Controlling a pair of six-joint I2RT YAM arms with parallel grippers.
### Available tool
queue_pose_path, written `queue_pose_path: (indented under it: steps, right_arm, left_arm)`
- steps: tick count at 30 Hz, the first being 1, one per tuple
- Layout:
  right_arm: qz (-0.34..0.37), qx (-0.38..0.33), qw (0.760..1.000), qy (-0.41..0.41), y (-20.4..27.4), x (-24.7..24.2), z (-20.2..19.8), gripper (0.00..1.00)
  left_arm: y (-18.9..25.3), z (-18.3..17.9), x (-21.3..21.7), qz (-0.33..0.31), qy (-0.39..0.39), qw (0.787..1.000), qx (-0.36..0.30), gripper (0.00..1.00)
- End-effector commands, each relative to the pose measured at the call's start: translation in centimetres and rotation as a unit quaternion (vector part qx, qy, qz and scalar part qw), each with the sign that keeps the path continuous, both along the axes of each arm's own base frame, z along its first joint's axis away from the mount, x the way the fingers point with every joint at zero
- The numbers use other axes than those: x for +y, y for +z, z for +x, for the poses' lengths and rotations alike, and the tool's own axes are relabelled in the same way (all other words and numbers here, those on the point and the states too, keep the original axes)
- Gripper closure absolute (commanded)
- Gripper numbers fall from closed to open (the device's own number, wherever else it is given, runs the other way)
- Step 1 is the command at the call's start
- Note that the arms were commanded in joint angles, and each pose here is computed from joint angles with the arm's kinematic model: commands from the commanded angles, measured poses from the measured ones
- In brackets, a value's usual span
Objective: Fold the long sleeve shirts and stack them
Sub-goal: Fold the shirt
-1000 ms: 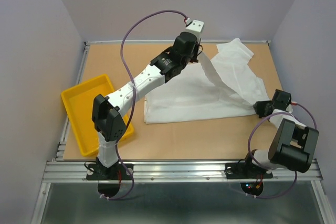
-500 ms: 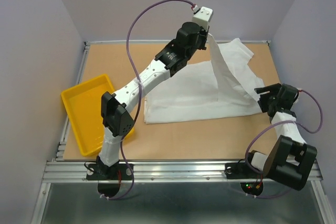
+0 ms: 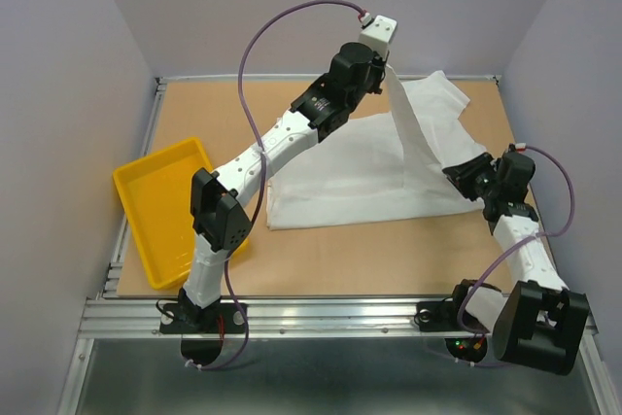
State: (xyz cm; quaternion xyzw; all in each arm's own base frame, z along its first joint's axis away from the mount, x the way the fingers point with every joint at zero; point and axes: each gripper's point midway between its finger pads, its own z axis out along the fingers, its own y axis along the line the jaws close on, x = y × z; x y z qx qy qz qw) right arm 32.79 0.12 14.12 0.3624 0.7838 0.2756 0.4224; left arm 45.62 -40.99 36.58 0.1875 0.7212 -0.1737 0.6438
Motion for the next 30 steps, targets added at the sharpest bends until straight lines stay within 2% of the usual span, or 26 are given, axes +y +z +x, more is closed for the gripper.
queue_pose_path:
  steps: [1, 7, 9, 13, 15, 17, 21, 23, 26, 30]
  right_arm:
    - [-0.007, -0.023, 0.998, 0.061, 0.2, 2.4, -0.9, 0.68]
    - [0.016, -0.020, 0.994, 0.106, -1.2, 4.3, -0.8, 0.72]
    - [0.026, -0.014, 0.993, 0.114, -1.3, 4.6, -0.5, 0.78]
    - [-0.020, -0.059, 0.995, 0.071, 1.7, 3.0, -0.3, 0.78]
    - [-0.038, -0.059, 0.996, 0.061, 2.5, 2.4, -0.4, 0.69]
    - [-0.040, -0.074, 0.993, 0.086, 3.9, 3.1, -0.1, 0.66]
    - [-0.061, -0.109, 0.984, 0.131, 6.2, 4.4, -0.2, 0.51]
    - [-0.064, -0.114, 0.975, 0.179, 6.2, 5.9, -0.4, 0.50]
    - [-0.038, -0.066, 0.971, 0.225, 3.1, 7.8, -0.8, 0.48]
    - [-0.034, -0.019, 0.975, 0.218, -0.1, 8.0, -0.4, 0.48]
  left_arm:
    - [5.1, 0.0, 0.4, -0.042, 0.015, 0.998, -0.053, 0.98]
    - [6.2, -0.4, 1.0, -0.051, 0.017, 0.997, -0.057, 0.98]
    - [6.6, -0.4, 1.4, -0.050, 0.026, 0.997, -0.061, 0.98]
    - [6.6, -0.1, 1.7, -0.046, 0.035, 0.996, -0.065, 0.97]
    - [6.2, 0.0, 1.4, -0.046, 0.030, 0.997, -0.060, 0.97]
    - [5.7, 0.0, 1.1, -0.044, 0.027, 0.997, -0.057, 0.97]
    - [5.4, 0.1, 1.1, -0.043, 0.032, 0.997, -0.054, 0.97]
    - [5.3, 0.3, 1.0, -0.047, 0.033, 0.997, -0.053, 0.97]
    - [5.6, 0.0, 0.6, -0.055, 0.024, 0.997, -0.051, 0.97]
    - [6.0, -0.7, 0.5, -0.053, 0.020, 0.997, -0.054, 0.97]
